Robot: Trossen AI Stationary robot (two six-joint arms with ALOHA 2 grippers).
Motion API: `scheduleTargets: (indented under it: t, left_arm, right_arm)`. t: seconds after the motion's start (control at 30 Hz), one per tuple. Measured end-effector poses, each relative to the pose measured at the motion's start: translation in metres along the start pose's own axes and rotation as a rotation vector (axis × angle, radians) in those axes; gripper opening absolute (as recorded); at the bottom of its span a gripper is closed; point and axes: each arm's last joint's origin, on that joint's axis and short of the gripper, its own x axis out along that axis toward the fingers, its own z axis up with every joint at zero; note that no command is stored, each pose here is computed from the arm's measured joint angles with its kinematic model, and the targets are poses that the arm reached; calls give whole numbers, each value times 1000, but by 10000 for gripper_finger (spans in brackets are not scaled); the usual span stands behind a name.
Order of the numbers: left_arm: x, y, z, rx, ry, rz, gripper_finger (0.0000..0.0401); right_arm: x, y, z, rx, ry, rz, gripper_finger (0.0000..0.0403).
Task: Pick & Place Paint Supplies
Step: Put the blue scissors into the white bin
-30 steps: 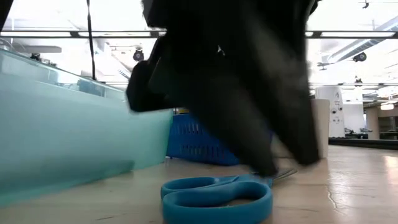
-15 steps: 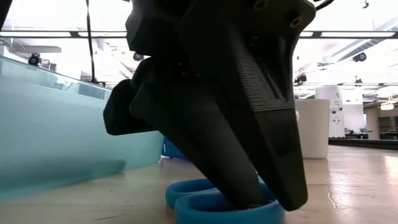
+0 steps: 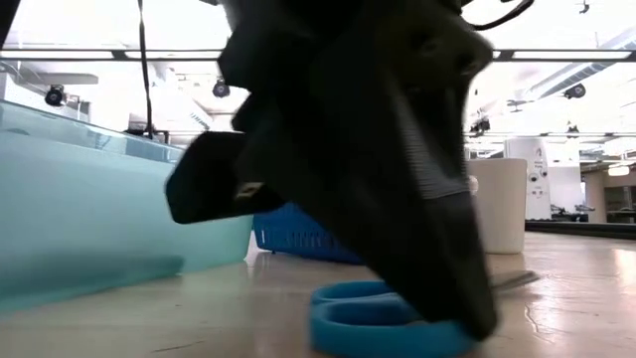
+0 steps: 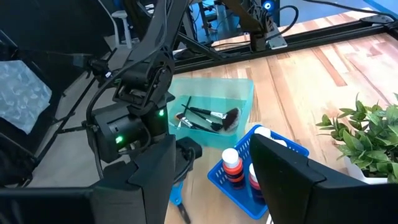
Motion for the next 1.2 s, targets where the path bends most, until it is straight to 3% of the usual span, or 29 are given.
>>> scheduleTargets:
  t: [0.23, 0.57, 0.93, 1.03, 1.2]
  left_arm:
    - [-7, -14, 5, 21, -27, -79, 2]
    - [-48, -54, 18, 155, -102, -220, 1]
    - [-60, -54, 28, 187, -164, -153, 1]
    - [-61, -56, 28, 302, -174, -166, 15]
    - [-60, -57, 20, 612, -178, -129, 60]
  right_arm:
    - [0, 0, 1, 7, -11, 5, 203]
    - [-5, 6, 4, 9, -48, 53, 203]
    - [-11, 11, 0, -6, -34, 88, 203]
    - [-10, 14, -5, -11, -1, 130, 203]
    - [-10, 20, -11, -9, 28, 172, 203]
